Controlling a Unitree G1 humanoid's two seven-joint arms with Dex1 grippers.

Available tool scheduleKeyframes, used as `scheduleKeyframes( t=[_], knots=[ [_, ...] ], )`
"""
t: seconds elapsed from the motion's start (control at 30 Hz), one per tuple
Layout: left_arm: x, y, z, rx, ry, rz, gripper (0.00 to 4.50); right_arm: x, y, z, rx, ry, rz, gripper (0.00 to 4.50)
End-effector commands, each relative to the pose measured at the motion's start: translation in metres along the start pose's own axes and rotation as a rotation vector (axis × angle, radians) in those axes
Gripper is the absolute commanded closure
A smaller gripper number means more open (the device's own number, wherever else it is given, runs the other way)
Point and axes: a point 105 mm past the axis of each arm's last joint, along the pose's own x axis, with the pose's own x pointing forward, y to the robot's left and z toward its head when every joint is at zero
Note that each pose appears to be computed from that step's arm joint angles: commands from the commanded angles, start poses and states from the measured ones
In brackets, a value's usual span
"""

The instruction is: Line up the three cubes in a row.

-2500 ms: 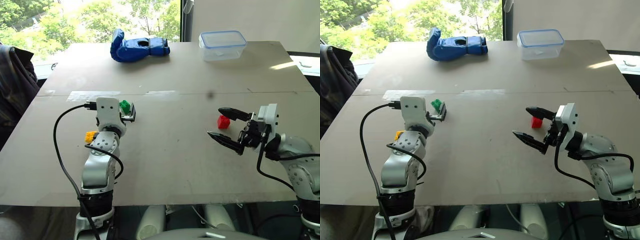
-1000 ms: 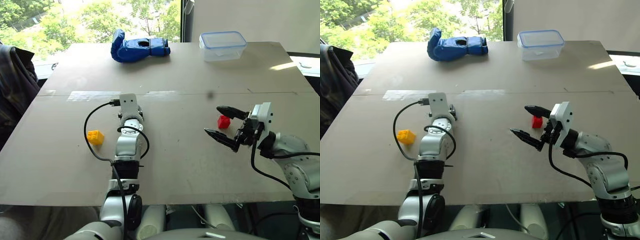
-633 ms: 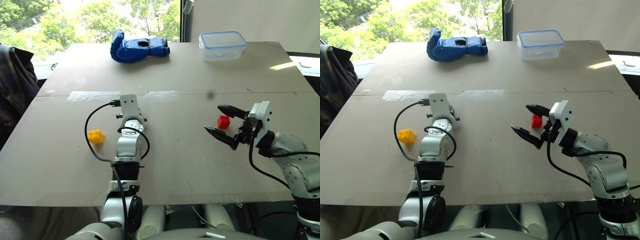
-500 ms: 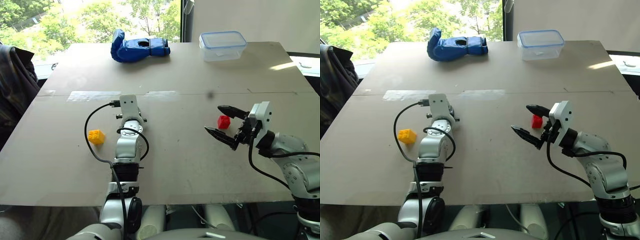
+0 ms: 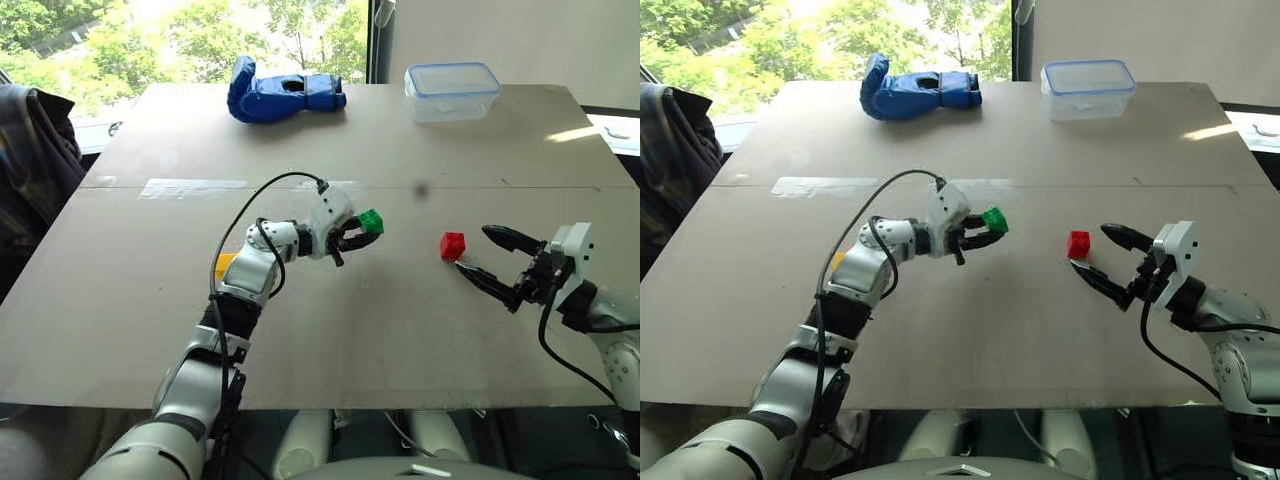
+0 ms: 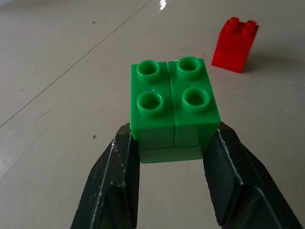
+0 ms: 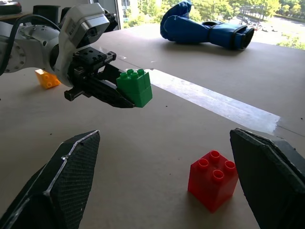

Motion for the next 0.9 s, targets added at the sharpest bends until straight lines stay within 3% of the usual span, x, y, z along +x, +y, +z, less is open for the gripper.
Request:
scheduleKeyframes(
  t=[0.03, 0.3, 0.43, 0.9],
  knots=[
    [0.007, -0.003, 0.005, 0.101, 0.046, -0.183, 3.22, -0.013, 0.005, 0.004, -0.053, -0.027, -0.015, 0.0],
    [0.018, -0.006, 0.0, 0.111, 0.073, -0.322, 3.22, -0.02, 0.015, 0.006, -0.04, -0.048, -0.052, 0.0],
    [0.024, 0.0, -0.007, 0.151, 0.139, -0.282, 3.22, -0.022, 0.017, 0.006, -0.044, -0.04, -0.052, 0.0],
    [0.039, 0.001, -0.006, 0.155, 0.152, -0.24, 3.22, -0.023, 0.018, 0.003, -0.038, -0.01, -0.08, 0.0]
  ],
)
